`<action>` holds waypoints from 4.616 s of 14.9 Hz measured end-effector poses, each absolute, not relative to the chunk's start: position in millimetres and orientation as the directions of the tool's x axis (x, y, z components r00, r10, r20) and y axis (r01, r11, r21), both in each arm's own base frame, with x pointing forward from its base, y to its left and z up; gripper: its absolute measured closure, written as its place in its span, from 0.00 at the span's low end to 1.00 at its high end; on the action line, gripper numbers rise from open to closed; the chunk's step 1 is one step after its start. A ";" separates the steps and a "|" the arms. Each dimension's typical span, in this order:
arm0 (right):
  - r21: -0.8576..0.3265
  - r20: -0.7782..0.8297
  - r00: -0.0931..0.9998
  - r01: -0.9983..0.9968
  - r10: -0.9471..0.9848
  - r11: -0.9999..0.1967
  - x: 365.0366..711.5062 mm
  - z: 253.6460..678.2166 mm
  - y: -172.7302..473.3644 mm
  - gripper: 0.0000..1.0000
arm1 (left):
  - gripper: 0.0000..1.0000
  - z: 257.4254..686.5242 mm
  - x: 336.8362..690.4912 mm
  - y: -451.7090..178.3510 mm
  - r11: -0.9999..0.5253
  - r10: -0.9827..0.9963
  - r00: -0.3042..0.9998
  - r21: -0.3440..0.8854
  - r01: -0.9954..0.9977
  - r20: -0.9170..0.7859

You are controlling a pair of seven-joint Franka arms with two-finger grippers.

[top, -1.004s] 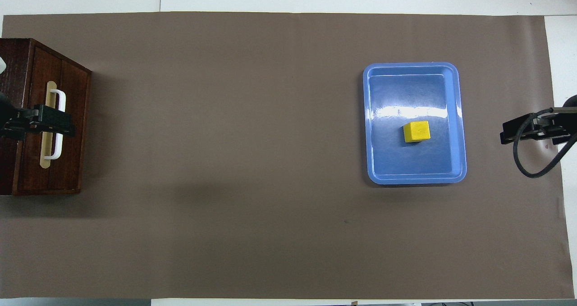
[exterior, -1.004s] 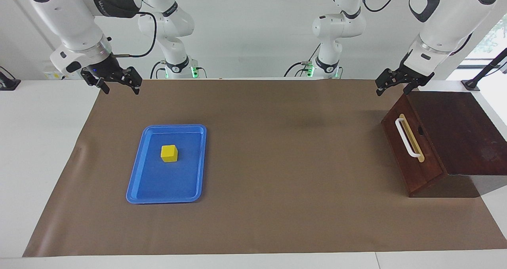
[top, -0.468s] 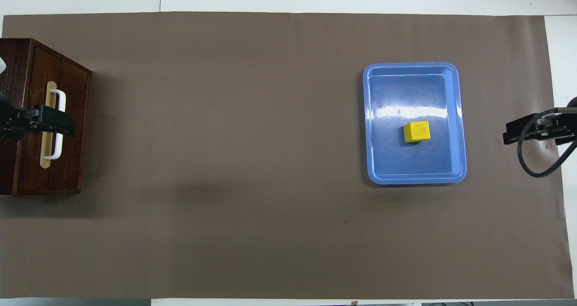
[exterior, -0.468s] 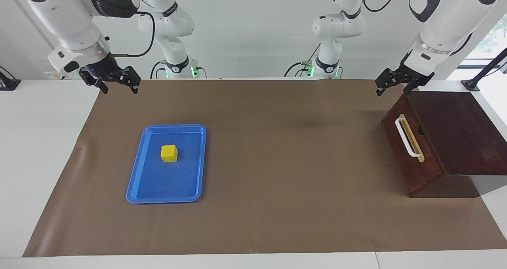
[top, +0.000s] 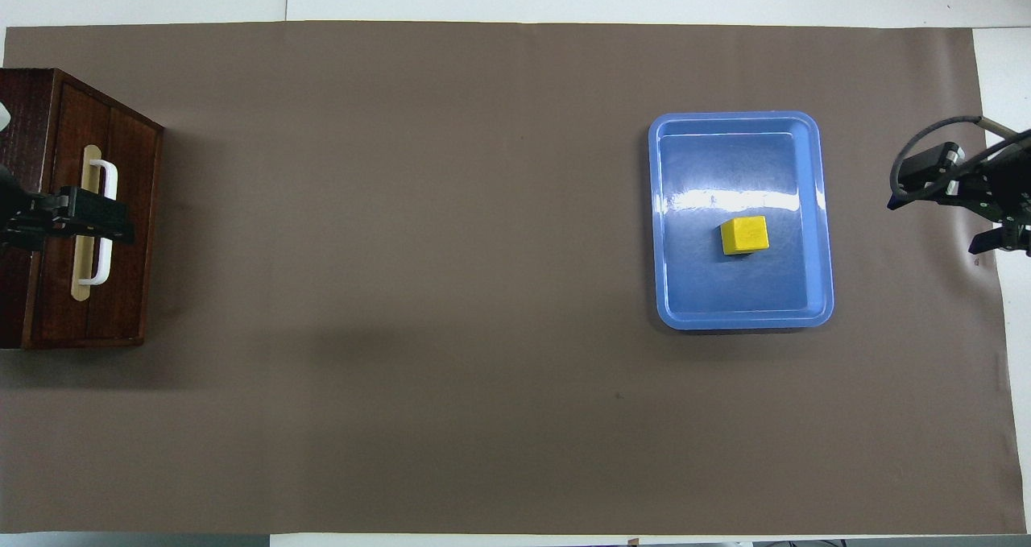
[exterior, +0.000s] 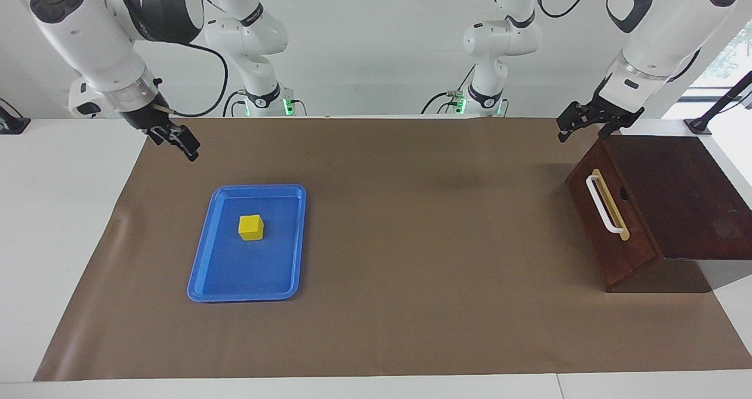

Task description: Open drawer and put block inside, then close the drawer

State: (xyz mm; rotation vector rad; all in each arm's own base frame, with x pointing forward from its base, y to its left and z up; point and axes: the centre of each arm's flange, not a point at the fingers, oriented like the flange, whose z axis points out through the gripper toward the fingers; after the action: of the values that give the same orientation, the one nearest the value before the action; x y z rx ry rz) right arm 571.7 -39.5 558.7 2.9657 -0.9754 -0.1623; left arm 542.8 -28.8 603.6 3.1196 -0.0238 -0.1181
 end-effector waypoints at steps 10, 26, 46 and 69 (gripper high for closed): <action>-0.026 -0.376 0.154 -0.988 -0.914 -0.155 642.2 470.3 -52.1 0.00 | 0.00 566.7 555.8 -36.2 -0.990 -0.073 0.997 -0.122 -0.072 -0.002; 0.136 -0.654 0.006 -0.983 -0.757 -0.125 586.3 313.0 -70.4 0.00 | 0.00 422.9 597.9 -32.6 -0.875 -0.238 0.971 -0.438 -0.209 0.011; 0.017 -0.641 -0.019 -1.000 -0.767 0.010 586.0 283.2 -63.5 0.00 | 0.00 383.1 600.2 -45.9 -0.898 -0.225 0.970 -0.406 -0.169 0.092; 0.004 -0.631 0.042 -0.998 -0.775 -0.057 578.4 251.4 -55.4 0.00 | 0.00 399.8 583.5 -162.3 -0.956 -0.094 0.987 -0.290 -0.052 0.131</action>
State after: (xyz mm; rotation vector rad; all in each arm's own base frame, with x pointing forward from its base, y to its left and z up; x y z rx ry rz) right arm 578.4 -55.4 251.4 2.5336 -2.3967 -0.9046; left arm 583.5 -162.3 399.8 3.4195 -0.1282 0.2495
